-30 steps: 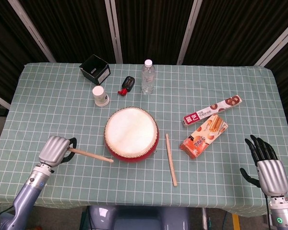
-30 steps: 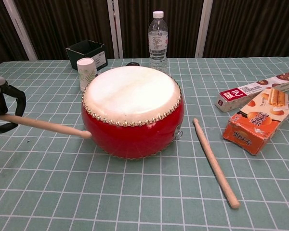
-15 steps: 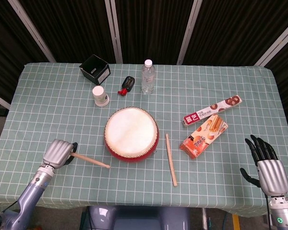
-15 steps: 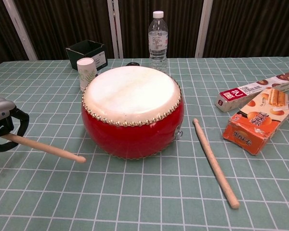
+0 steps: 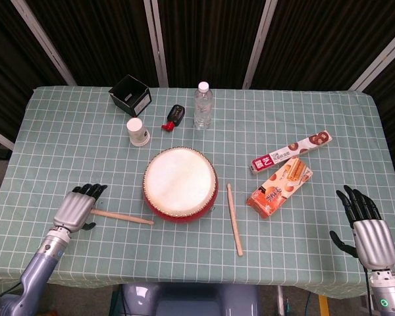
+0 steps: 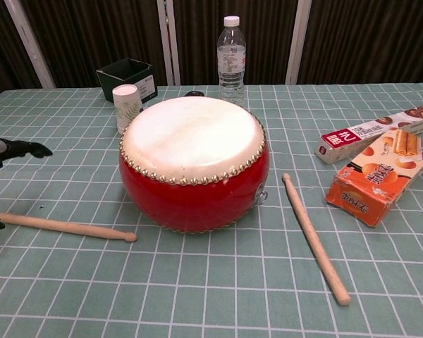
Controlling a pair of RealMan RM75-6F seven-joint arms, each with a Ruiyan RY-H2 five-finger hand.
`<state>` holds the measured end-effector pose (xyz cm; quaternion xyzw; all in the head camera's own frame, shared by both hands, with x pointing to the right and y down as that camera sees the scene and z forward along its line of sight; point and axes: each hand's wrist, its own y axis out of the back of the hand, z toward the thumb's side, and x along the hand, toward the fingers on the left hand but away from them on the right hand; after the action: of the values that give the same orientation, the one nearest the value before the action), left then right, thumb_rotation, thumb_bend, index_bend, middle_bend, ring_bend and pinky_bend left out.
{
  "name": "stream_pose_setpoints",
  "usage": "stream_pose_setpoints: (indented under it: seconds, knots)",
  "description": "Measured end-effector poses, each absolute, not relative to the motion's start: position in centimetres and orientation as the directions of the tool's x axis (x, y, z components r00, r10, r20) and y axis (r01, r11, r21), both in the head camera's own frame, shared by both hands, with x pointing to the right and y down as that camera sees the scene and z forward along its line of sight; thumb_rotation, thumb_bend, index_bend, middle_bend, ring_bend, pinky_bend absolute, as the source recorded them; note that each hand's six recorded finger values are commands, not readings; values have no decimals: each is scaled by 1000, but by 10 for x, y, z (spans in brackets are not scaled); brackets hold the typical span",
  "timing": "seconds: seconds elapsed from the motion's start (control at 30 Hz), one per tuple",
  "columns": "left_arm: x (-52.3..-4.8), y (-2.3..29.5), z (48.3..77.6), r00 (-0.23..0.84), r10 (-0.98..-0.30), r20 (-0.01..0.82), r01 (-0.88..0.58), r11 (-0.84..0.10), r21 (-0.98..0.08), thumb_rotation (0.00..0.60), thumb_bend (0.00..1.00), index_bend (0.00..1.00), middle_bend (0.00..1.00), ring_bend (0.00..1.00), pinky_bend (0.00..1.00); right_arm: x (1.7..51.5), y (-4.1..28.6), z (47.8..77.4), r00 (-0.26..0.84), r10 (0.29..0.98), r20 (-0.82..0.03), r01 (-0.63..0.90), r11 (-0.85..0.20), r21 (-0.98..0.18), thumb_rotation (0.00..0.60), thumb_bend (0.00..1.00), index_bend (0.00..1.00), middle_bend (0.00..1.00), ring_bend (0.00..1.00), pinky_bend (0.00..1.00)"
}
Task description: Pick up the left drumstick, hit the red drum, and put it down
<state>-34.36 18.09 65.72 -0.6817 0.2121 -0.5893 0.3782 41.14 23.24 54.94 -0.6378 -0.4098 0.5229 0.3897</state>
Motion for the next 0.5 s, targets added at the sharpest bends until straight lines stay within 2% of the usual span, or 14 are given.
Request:
stream_pose_setpoints:
  seconds: [0.17, 0.3, 0.5]
  knots:
    - [-356, 178, 628, 203, -777, 595, 42, -600, -799, 600, 0, 0, 0, 0, 99, 411, 233, 549, 122, 931, -345, 109, -358, -927, 600, 299, 0, 0, 0, 112]
    - [-370, 177, 596, 207, -832, 515, -32, -531, -847, 600, 0, 0, 0, 0, 11, 410, 233, 549, 128, 929, -347, 96, -360, -928, 600, 299, 0, 0, 0, 112]
    - [-398, 189, 563, 211, -905, 369, -44, -386, -921, 600, 0, 0, 0, 0, 0, 407, 234, 550, 140, 926, -350, 89, -364, -927, 600, 298, 0, 0, 0, 112]
